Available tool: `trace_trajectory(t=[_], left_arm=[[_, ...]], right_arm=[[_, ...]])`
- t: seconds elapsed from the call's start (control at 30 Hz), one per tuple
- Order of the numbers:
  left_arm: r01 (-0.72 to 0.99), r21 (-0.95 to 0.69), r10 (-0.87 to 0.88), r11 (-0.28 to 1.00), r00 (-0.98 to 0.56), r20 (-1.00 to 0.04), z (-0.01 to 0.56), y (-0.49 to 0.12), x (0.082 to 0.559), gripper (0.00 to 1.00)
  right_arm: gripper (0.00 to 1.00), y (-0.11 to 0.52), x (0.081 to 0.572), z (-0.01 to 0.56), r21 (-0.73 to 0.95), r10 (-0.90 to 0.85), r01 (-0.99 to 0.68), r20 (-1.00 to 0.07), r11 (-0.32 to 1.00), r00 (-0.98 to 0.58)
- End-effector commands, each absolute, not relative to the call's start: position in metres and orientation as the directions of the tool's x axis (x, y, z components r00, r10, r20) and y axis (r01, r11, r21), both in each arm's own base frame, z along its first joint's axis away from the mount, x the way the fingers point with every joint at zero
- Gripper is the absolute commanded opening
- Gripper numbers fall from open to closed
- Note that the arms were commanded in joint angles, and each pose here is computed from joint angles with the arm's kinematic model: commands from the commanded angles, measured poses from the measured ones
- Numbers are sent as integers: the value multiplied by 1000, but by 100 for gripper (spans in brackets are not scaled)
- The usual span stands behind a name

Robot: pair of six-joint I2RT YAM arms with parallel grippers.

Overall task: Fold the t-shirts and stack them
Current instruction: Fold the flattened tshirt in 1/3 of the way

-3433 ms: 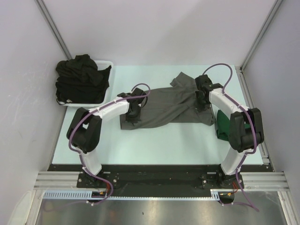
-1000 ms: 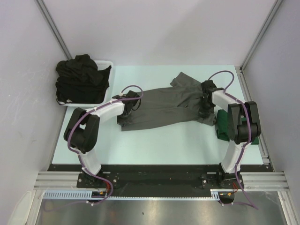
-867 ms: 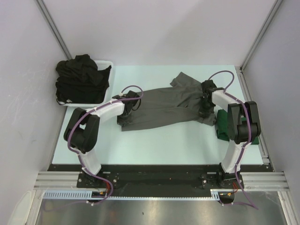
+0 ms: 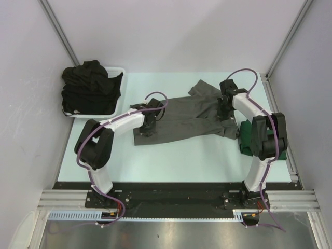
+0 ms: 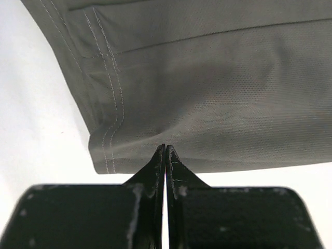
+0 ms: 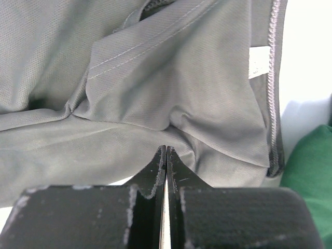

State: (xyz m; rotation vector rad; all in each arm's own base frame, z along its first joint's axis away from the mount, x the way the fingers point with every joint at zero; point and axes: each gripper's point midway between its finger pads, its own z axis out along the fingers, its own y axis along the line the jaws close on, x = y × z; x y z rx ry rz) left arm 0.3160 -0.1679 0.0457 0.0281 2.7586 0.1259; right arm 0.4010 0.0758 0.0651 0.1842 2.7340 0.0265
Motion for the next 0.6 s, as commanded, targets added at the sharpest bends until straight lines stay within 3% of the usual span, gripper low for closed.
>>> trace_trajectory(t=[0.0,0.57], left_arm=[[-22,59,1,998,-934,-358,30,-173,312,0],[-56,78,-32,995,-959,-281,-9,-160,283,0]], right_arm=[[0,70,404,97,58,143,131,-451,990,-881],[0,58,397,102,61,163,151,-462,987,-872]])
